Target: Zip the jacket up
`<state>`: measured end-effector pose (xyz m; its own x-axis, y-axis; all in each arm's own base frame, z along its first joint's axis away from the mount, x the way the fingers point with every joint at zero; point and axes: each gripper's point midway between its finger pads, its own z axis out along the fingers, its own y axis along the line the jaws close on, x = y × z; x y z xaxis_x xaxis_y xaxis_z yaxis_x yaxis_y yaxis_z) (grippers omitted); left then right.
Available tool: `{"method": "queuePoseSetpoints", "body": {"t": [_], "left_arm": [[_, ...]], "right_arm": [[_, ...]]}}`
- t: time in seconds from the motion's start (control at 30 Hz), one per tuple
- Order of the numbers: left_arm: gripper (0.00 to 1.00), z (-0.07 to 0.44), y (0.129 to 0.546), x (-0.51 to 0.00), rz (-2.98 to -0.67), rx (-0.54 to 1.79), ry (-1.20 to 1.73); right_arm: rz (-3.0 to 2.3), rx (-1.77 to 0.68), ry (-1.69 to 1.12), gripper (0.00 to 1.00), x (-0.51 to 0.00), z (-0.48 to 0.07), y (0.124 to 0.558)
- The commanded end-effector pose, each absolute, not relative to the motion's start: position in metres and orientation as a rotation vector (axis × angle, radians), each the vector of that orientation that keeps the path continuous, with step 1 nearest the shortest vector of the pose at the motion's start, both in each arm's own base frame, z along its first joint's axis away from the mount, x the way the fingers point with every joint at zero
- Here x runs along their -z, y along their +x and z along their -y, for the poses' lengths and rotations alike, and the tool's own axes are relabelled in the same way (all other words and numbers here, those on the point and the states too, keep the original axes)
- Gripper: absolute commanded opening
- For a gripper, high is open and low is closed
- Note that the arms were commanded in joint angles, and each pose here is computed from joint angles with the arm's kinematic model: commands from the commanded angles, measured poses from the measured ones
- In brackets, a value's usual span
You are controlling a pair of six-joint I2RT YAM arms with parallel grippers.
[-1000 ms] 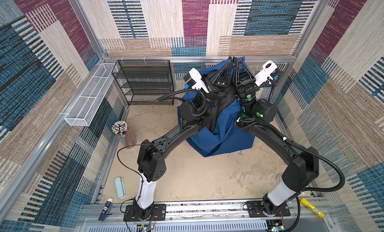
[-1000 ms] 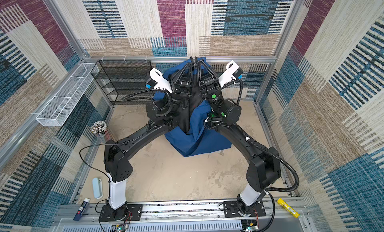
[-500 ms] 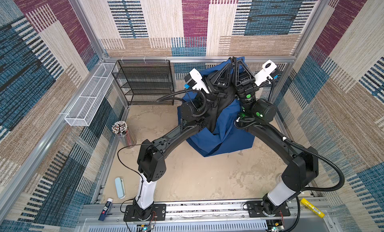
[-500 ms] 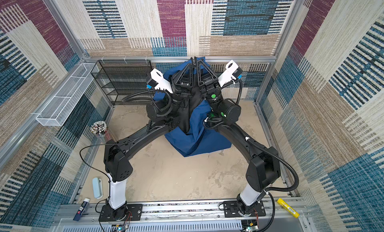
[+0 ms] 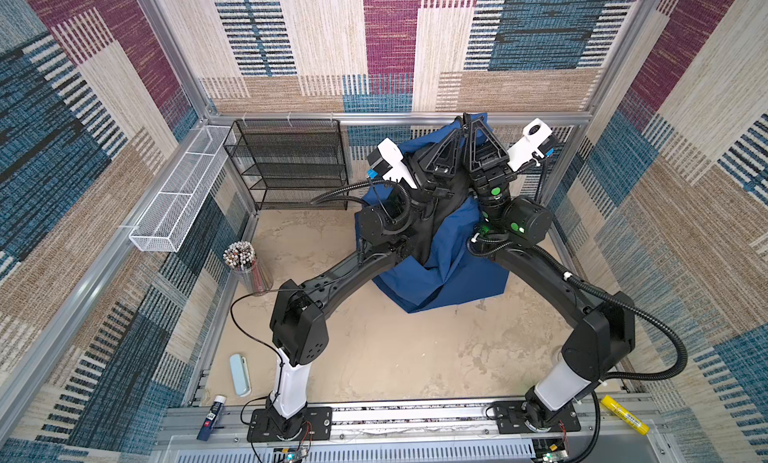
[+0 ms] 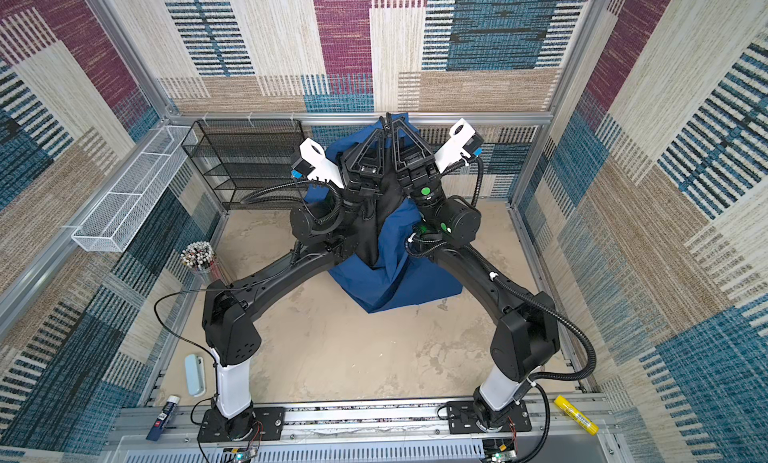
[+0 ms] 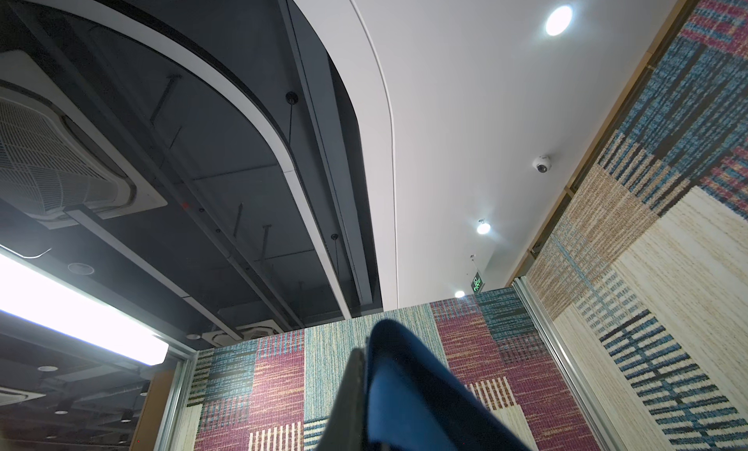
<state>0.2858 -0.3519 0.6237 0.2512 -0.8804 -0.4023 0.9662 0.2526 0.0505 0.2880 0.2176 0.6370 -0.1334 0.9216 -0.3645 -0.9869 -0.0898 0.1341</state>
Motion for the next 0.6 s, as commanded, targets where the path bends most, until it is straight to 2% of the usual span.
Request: {"method": "queuePoseSetpoints", "body": {"t": [0.0, 0.57], "left_arm": [[0.0, 0.35, 0.276, -0.624, -0.29, 1.255, 0.351], [0.0, 0.367, 0.278, -0.603, -0.387, 1.206, 0.481]], "right_arm": [[0.074, -1.616, -0.365, 0.0, -0.647, -0.166, 0.194], [0.028, -1.602, -0.321, 0.0, -0.654, -0.162, 0.204]]}}
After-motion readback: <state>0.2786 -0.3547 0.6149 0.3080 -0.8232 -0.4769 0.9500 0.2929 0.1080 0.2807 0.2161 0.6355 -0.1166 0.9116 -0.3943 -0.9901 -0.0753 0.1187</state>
